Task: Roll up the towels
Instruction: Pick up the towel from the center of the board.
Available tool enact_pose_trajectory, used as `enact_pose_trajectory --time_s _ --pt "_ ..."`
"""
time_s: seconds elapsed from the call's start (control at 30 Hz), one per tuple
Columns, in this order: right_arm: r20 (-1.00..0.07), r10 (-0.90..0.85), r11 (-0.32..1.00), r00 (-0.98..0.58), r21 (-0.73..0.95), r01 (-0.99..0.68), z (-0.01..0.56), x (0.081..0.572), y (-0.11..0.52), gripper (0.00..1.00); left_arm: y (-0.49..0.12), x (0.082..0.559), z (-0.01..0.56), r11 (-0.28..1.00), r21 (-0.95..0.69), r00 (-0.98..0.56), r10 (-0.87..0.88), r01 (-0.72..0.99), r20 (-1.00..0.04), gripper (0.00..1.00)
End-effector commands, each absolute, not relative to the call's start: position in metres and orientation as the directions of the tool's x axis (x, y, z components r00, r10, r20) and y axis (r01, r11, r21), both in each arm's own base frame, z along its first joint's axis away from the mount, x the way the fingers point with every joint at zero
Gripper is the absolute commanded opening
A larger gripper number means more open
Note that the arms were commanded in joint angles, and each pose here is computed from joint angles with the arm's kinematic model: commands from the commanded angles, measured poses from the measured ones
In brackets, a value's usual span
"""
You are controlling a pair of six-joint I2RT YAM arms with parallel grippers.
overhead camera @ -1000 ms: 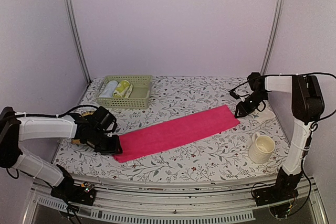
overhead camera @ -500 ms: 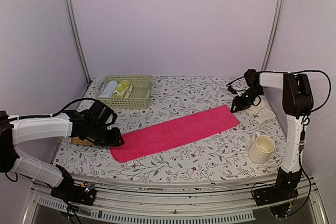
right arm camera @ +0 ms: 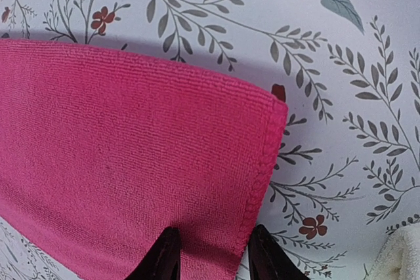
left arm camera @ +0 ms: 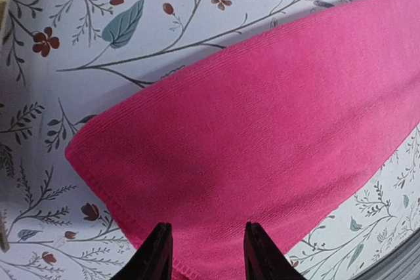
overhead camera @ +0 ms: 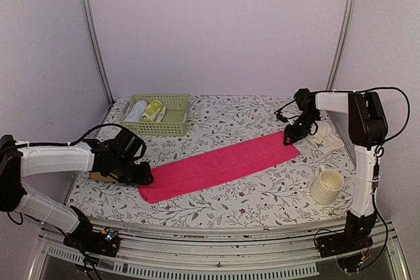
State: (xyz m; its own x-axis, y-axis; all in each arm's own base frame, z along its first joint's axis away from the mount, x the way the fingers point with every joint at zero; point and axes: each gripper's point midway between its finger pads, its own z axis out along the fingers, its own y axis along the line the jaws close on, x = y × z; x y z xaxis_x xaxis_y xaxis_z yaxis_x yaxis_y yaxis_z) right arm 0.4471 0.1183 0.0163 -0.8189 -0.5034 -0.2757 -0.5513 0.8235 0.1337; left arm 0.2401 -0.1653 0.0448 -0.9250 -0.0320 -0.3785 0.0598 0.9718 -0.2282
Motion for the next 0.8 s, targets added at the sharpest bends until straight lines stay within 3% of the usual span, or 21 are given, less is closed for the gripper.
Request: enact_pose_trajectory --time_s 0.0,0.33,0.43,0.57,0.77 --pt "-0.185 -0.500 0.856 -0.846 0.040 -0.515 -0.007 0.440 0.100 0.38 -0.162 0.244 0.044 0.975 -0.212 -0.917 -0.027 0.063 -0.398 0.40" --pt "-0.091 -0.534 0.845 -0.841 -0.079 -0.528 -0.031 0.427 0.089 0.29 -0.159 0.248 0.049 0.978 -0.204 -0.907 -0.038 0.054 -0.420 0.40" --pt "-0.060 -0.529 0.846 -0.847 -0.122 -0.519 -0.039 0.427 0.078 0.18 -0.158 0.249 0.049 0.978 -0.204 -0.906 -0.040 0.052 -0.422 0.40" --pt "-0.088 -0.498 0.865 -0.863 -0.115 -0.488 -0.031 0.437 0.069 0.05 -0.157 0.249 0.048 0.978 -0.202 -0.907 -0.042 0.049 -0.420 0.41" --pt "-0.194 -0.445 0.894 -0.874 -0.151 -0.422 0.015 0.470 0.038 0.03 -0.157 0.250 0.044 0.978 -0.200 -0.910 -0.033 0.056 -0.414 0.41"
